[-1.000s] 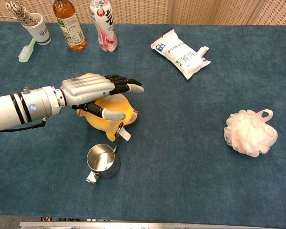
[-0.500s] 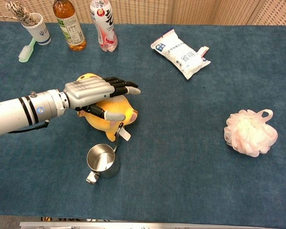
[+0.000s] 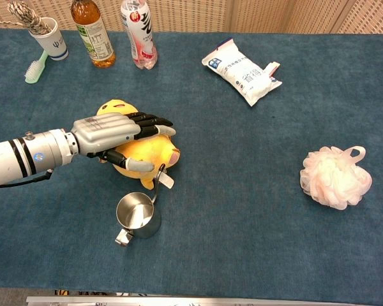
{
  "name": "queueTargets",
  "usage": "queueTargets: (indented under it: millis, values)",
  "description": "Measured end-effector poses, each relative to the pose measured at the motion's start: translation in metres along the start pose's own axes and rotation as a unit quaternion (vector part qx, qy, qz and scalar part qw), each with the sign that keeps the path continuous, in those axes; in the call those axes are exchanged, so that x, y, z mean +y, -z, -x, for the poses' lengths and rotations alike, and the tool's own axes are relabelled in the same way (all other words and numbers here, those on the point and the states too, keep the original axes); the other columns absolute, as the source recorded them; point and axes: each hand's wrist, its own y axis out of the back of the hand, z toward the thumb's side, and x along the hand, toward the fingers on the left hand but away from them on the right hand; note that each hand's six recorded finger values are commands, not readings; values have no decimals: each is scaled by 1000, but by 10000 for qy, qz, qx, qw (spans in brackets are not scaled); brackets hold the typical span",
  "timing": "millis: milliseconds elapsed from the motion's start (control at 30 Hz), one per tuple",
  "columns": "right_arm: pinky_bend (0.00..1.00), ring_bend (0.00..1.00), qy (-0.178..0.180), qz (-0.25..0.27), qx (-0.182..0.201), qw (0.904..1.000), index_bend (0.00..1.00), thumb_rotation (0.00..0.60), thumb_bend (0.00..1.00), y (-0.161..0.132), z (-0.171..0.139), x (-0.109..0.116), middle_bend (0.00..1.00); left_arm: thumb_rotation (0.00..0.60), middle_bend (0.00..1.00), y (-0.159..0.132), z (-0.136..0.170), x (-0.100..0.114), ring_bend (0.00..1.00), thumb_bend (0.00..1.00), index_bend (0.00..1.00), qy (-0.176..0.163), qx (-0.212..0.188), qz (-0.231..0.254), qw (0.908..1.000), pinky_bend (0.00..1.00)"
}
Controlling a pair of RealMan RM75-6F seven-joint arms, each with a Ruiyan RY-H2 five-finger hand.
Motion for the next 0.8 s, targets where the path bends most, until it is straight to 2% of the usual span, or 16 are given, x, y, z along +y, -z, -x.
queueTargets:
  millis: [333,500,800]
  values:
    - [304,274,33,34,-14,10000,265,600,165,3,-1,1,365,13,33,-10,14,9,0,18,51,-74,-73,15,9999,0]
    - [304,274,21,38,-36,10000,265,600,165,6,-2,1,365,14,34,-20,4,17,0,18,51,-205,-171,145,9995,0]
    - [304,274,35,29,-114,9999,265,600,165,11,-4,3,365,15,16,-26,-26,18,0,18,38,-335,-193,169,9991,0]
